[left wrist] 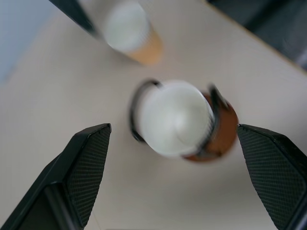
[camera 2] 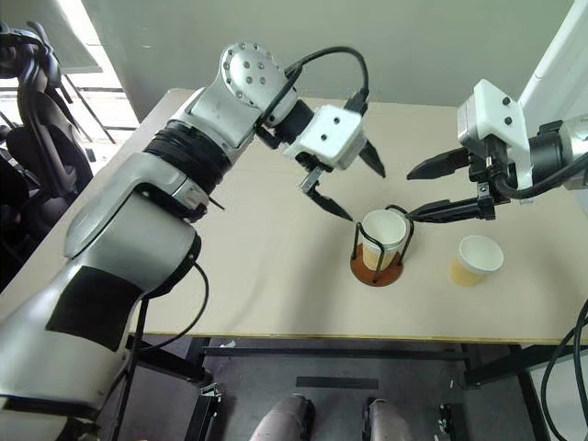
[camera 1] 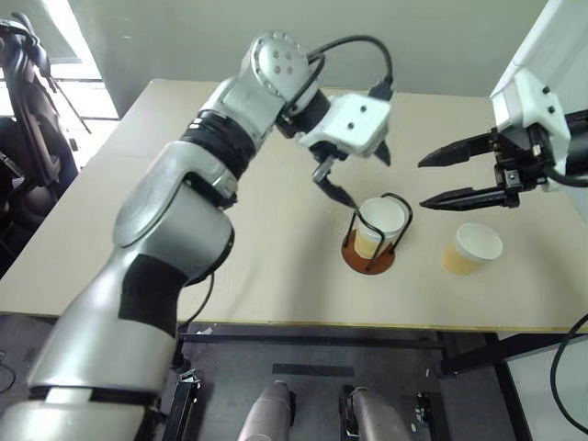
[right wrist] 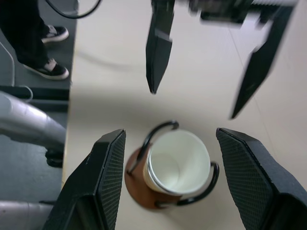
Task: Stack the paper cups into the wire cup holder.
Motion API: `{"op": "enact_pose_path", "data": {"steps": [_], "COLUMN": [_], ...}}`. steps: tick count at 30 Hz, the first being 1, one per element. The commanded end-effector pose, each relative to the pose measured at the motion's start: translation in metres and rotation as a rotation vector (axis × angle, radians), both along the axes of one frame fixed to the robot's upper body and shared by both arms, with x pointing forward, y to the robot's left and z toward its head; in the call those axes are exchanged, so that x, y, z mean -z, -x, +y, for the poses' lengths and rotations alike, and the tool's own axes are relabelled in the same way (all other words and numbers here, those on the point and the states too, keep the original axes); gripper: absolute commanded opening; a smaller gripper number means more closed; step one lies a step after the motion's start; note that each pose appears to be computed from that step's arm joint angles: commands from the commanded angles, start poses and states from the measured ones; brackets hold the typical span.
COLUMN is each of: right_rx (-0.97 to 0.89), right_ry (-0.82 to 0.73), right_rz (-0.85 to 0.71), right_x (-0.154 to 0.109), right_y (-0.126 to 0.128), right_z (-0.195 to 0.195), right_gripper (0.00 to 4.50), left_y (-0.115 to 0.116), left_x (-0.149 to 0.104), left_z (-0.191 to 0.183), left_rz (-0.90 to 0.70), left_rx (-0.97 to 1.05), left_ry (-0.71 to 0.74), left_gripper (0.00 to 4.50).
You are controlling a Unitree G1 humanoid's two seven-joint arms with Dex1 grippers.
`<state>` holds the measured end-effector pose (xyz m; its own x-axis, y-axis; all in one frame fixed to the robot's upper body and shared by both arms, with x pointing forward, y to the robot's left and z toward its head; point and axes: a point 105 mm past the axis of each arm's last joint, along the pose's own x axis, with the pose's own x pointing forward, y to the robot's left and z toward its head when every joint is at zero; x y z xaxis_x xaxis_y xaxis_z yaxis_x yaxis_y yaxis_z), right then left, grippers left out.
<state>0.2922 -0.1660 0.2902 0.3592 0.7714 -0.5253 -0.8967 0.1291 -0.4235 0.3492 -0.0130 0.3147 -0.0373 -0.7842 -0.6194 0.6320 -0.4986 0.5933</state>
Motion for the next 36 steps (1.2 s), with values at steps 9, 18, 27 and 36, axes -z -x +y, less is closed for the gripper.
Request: {"op": "enact_pose_path", "data": {"steps": [9,18,27,36], "right_rx": [0.169,0.157,0.107,0.054], "right_ry": [0.245,0.448,0.534,0.631], "right_rz": [-0.028,0.026,0.055,0.024], "right_x": [0.038,0.066,0.087,0.108], "right_y": [-0.023,-0.026,-0.032,-0.05], "right_z": [-0.062,-0.097,-0.101,-0.092], "right_gripper": [3.03,3.03,3.03,3.03], "left_y": [0.011,0.041,0.049,0.045], "left_x": [-0.051,-0.028,-0.022,-0.012], "left_z": [0.057,0.109,0.129,0.147], "left_rz": [0.298,0.446,0.466,0.444], "left_rx": [-0.128,-0.226,-0.313,-0.412], "left_ry": [0.302,0.251,0.313,0.343], "left_gripper": [4.47,4.47,4.47,4.47]}}
